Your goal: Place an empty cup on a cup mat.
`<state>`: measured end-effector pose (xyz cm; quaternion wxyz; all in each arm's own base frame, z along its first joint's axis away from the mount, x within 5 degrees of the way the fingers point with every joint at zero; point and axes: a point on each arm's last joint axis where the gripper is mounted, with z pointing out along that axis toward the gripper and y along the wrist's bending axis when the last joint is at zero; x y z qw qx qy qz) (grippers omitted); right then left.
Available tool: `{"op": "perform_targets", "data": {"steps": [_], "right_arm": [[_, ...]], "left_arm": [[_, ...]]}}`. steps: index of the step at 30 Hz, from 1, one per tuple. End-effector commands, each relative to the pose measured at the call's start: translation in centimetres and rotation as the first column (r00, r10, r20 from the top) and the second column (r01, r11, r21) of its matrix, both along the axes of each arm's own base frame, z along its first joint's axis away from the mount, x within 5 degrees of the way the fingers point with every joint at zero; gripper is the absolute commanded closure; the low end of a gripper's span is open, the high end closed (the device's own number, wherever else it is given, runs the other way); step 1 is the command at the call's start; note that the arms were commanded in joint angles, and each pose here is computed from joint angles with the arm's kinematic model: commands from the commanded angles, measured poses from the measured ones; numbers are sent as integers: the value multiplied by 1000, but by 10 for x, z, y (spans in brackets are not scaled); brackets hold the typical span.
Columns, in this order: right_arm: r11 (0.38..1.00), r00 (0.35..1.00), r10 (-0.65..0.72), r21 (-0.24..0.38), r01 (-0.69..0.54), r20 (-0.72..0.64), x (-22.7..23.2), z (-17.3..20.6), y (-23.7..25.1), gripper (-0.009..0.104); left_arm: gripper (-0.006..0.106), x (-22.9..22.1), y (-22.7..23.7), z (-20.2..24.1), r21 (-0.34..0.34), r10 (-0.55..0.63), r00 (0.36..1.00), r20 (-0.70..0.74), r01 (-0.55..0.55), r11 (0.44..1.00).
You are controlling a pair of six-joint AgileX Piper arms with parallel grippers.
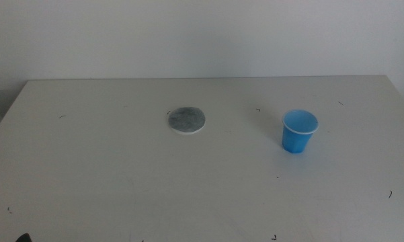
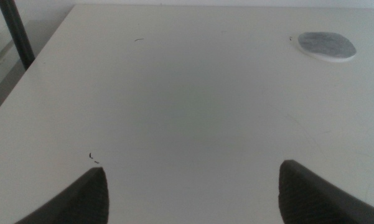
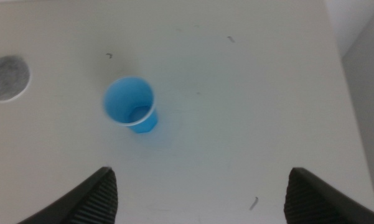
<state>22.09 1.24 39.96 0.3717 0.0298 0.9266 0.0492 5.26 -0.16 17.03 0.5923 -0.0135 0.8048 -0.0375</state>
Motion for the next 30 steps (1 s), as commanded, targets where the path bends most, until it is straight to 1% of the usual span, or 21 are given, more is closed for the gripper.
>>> {"op": "perform_targets", "data": {"steps": [1, 4, 8, 10, 18, 24, 28, 30], "right_arm": [[999, 997, 37, -5, -36, 61, 16, 19, 8, 1], [998, 997, 58, -11, -58, 49, 38, 24, 19, 1], [994, 996, 88, -59, -87, 23, 67, 20, 32, 1], [992, 995, 101, -72, -101, -3, 82, 13, 39, 1], [990, 980, 116, -58, -127, -160, 126, -34, 54, 1], [993, 965, 109, -19, -117, -239, 152, -64, 62, 1], [996, 948, 85, -13, -94, -308, 168, -84, 65, 1], [995, 938, 82, -21, -95, -337, 175, -98, 66, 2]], "left_arm": [[-5, 1, 0, 9, -16, 0, 996, 84, 1, 1000], [-5, 1, 0, 9, -16, 0, 996, 84, 1, 1000], [-5, 1, 0, 9, -16, 0, 996, 84, 1, 1000], [-5, 1, 0, 9, -16, 0, 996, 84, 1, 1000], [-5, 1, 0, 9, -16, 0, 996, 84, 1, 1000], [-5, 1, 0, 9, -16, 0, 996, 84, 1, 1000], [-5, 1, 0, 9, -16, 0, 996, 84, 1, 1000], [-5, 1, 0, 9, -16, 0, 996, 84, 1, 1000]]}}
